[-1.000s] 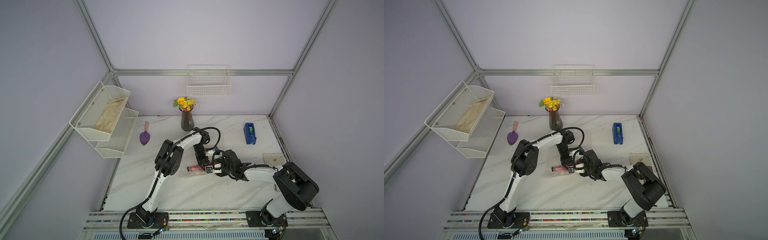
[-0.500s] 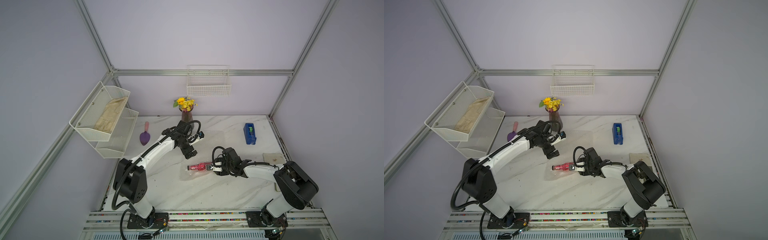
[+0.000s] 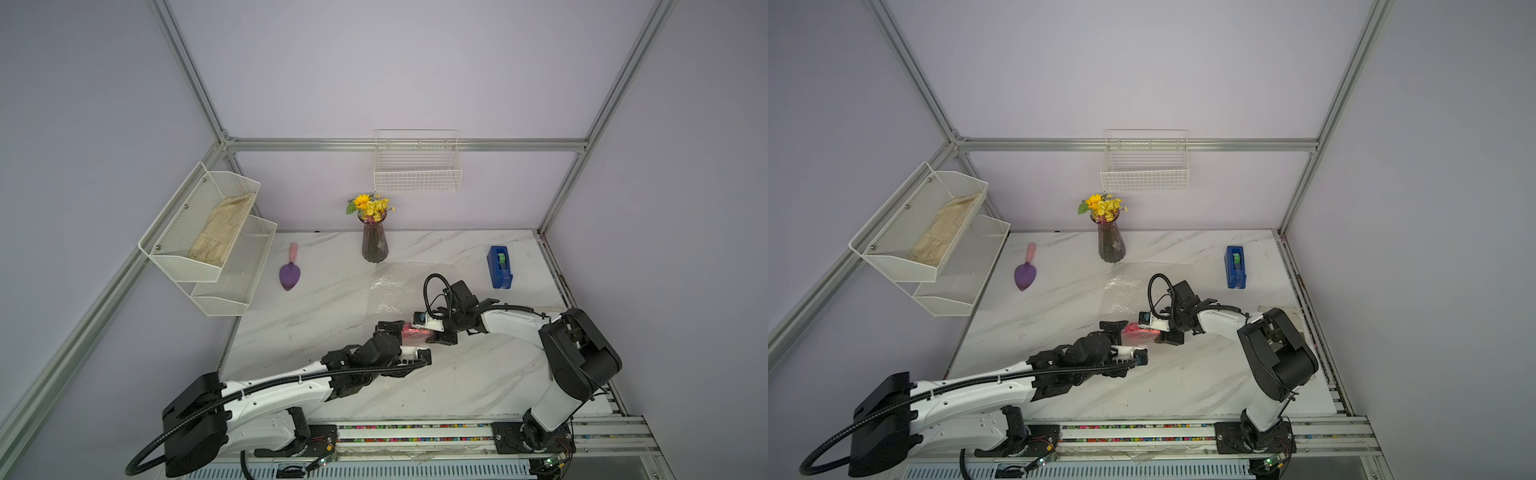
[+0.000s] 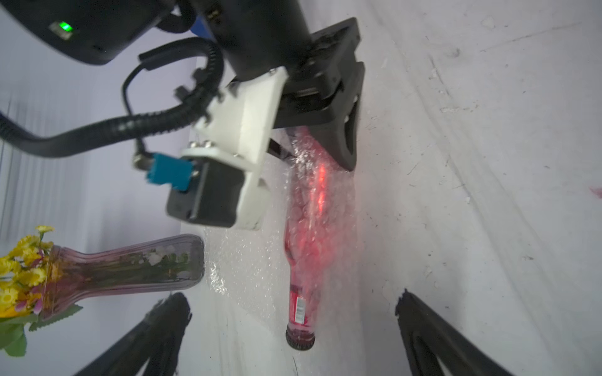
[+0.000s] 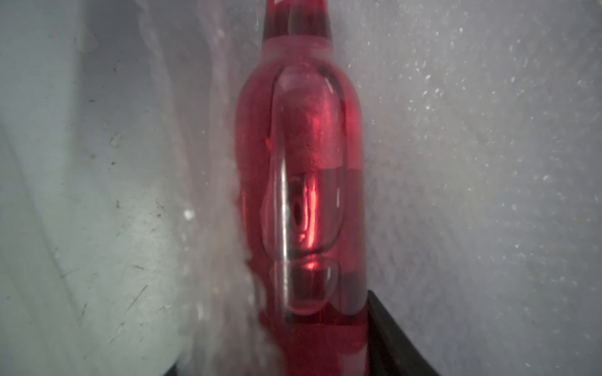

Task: Wrap wine bottles in bubble wrap
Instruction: Wrap the wine bottle in bubble wrap.

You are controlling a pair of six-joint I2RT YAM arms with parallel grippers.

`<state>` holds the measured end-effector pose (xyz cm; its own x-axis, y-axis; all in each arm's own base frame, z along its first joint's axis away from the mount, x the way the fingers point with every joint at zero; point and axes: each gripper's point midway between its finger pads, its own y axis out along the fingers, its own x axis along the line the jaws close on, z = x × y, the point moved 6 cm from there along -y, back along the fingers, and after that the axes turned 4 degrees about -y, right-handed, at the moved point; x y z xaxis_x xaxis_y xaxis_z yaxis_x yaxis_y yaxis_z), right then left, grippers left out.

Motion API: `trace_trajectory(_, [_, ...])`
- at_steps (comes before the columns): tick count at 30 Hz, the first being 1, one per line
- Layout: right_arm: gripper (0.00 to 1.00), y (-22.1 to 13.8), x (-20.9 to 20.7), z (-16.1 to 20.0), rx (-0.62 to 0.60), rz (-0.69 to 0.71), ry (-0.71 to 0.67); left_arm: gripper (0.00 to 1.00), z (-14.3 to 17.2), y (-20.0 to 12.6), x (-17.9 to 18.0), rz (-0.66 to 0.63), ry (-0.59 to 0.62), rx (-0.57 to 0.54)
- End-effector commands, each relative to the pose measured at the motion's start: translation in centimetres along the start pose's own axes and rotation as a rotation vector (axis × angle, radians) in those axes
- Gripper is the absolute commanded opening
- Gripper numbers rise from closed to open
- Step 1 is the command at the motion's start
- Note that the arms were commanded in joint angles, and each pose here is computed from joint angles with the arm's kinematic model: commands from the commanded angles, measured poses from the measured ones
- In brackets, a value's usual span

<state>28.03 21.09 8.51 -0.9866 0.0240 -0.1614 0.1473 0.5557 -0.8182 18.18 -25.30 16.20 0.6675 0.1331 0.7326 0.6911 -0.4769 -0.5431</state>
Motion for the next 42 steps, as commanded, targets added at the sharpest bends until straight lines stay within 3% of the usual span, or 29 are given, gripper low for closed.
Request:
trace_trajectory(1, [0.15, 0.8, 4.4, 2.5, 0.080, -0.254, 0.171, 1.00, -0.7, 2.4, 0.2, -0.218, 0.059, 0.021])
trace_trajectory(6, [0.15, 0.4, 4.3, 2.3, 0.063, -0.273, 0.187, 1.00, -0.4, 6.6, -0.9, -0.361, 0.155, 0.040])
trace_trajectory(10, [0.15, 0.2, 4.2, 2.0, 0.054, -0.277, 0.176, 1.00, 0.5, 9.0, -1.1, -0.325, 0.163, 0.080])
trace_trajectory(14, [0.16, -0.1, 4.0, 2.1, 0.052, -0.267, 0.168, 0.99, 2.1, 10.0, -1.4, -0.173, 0.127, 0.127])
trace_trajectory(20, [0.18, -0.4, 3.7, 1.9, 0.024, -0.261, 0.155, 0.76, 3.6, 10.1, -3.5, 0.148, 0.087, 0.159])
trace_trajectory(27, [0.22, -0.4, 3.9, 2.0, 0.022, -0.259, 0.133, 0.65, 3.7, 11.7, -4.9, 0.310, 0.049, 0.210])
trace_trajectory(30, [0.30, -0.6, 3.5, 1.7, 0.009, -0.244, 0.131, 0.57, 3.7, 12.1, -5.2, 0.335, 0.049, 0.220])
trace_trajectory(32, [0.40, -0.9, 2.6, 1.5, -0.001, -0.213, 0.179, 0.50, 3.9, 12.1, -5.5, 0.362, 0.047, 0.234])
trace_trajectory(39, [0.97, -4.3, -1.1, -0.7, -0.162, 0.013, 0.282, 0.38, 4.4, 10.8, -5.9, 0.493, -0.032, 0.268])
trace_trajectory(42, [0.97, -7.8, -2.4, -1.7, -0.244, 0.169, 0.270, 0.36, 4.1, 10.4, -5.6, 0.562, -0.076, 0.291])
